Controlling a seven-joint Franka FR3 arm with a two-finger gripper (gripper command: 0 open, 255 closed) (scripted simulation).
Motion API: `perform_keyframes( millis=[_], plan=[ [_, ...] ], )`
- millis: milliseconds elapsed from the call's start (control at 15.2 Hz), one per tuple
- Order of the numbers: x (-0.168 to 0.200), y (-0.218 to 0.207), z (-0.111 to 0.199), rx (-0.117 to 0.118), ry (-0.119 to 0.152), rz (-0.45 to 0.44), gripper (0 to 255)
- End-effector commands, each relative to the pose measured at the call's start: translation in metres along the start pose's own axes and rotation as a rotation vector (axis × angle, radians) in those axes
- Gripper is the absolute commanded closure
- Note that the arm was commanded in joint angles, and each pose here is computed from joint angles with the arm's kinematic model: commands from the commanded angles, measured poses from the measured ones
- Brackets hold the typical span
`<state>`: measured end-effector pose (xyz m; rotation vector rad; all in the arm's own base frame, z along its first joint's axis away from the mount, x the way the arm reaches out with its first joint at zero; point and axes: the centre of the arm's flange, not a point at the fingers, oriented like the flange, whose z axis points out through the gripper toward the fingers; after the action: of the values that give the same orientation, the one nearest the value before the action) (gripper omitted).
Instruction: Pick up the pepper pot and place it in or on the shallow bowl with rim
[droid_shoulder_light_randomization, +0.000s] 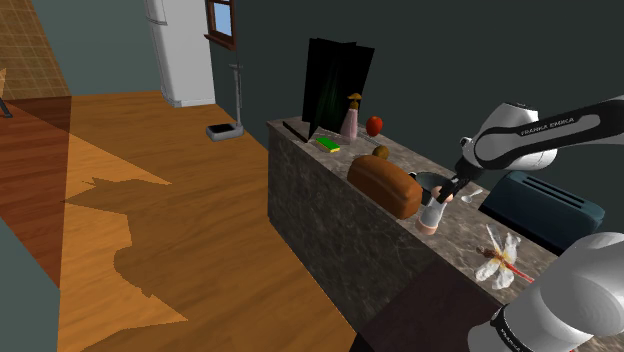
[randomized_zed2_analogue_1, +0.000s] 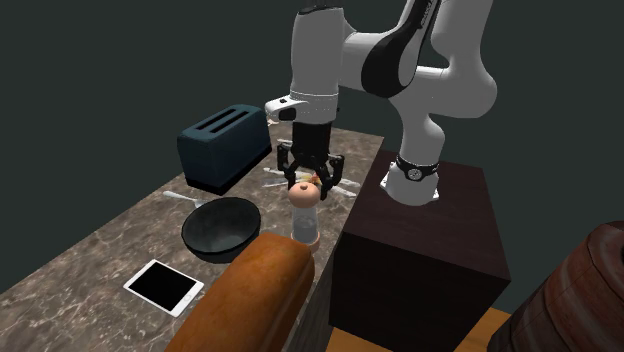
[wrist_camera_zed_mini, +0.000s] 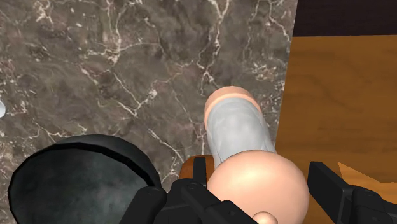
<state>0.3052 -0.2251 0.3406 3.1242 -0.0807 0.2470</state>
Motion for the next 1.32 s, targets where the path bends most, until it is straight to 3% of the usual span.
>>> perform_keyframes(
  millis=[0, 132, 1254],
  plan=[
    [0.000, 0.000, 0.000, 0.000, -0.001, 0.000, 255],
    [0.000, 0.000, 0.000, 0.000, -0.001, 0.000, 255],
    [0.014, 0.000, -0.088, 0.000, -0.001, 0.000, 255]
  ],
)
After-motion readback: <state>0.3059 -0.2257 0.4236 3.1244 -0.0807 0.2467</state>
